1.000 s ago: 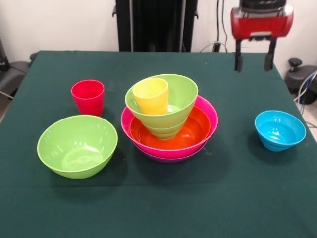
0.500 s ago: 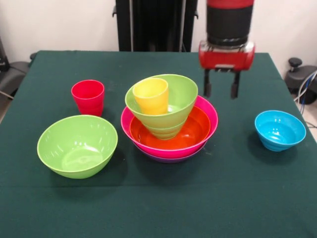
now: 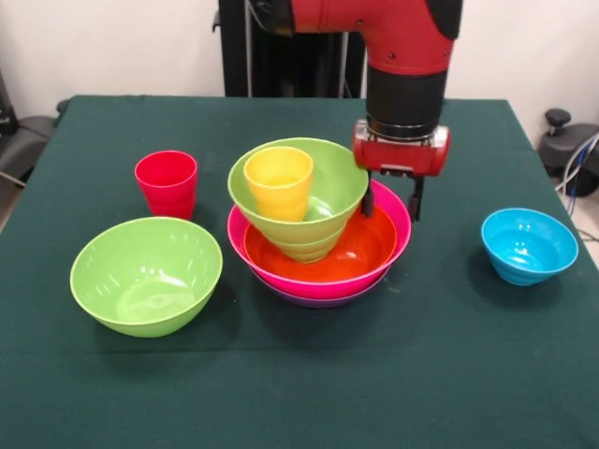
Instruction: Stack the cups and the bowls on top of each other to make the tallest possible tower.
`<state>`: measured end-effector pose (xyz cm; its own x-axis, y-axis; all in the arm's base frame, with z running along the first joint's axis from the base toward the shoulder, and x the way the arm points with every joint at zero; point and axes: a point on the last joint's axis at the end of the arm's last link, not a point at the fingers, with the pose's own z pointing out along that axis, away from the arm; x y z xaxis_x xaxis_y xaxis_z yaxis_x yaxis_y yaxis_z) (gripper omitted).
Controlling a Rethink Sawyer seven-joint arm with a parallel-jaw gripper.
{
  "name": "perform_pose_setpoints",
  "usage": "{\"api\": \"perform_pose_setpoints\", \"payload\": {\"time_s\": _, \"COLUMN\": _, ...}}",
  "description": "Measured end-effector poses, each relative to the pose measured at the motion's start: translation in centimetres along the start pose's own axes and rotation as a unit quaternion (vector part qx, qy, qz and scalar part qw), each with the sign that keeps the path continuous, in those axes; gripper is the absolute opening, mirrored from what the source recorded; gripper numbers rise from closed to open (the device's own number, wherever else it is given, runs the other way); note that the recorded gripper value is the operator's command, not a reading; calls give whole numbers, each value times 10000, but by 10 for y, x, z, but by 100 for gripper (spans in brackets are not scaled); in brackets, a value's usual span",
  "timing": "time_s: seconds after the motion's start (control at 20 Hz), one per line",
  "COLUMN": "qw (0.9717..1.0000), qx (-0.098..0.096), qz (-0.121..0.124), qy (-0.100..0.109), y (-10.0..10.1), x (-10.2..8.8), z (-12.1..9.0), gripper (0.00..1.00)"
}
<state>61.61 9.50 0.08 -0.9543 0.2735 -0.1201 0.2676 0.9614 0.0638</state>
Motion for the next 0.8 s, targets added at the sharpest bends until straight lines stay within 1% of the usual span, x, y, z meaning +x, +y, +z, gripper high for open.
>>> {"api": "perform_pose_setpoints", "payload": {"time_s": 0.05, "qw": 10000, "qx": 20, "qz": -28, "qy": 1, "y": 2, "x": 1, "z": 2, "gripper": 100}}
{"api": "perform_pose_setpoints", "payload": {"time_s": 0.1, "qw": 9999, "qx": 79, "qz": -97, "qy": -16, "y": 8, "x": 4, "z": 4, "gripper": 100}}
{"api": "perform_pose_setpoints", "payload": {"time_s": 0.25, "qw": 9997, "qx": 151, "qz": -162, "qy": -71, "y": 13, "x": 4, "z": 3, "gripper": 100}}
{"api": "perform_pose_setpoints", "payload": {"time_s": 0.4, "qw": 9997, "qx": 170, "qz": -166, "qy": -89, "y": 16, "x": 4, "z": 1, "gripper": 100}}
{"api": "perform_pose_setpoints", "payload": {"time_s": 0.7, "qw": 9996, "qx": 137, "qz": -37, "qy": -232, "y": 22, "x": -9, "z": -17, "gripper": 100}}
{"api": "perform_pose_setpoints", "payload": {"time_s": 0.75, "qw": 9995, "qx": 111, "qz": 12, "qy": -311, "y": 22, "x": -16, "z": -27, "gripper": 100}}
{"api": "perform_pose_setpoints", "payload": {"time_s": 0.8, "qw": 9993, "qx": 98, "qz": 43, "qy": -346, "y": 22, "x": -20, "z": -33, "gripper": 100}}
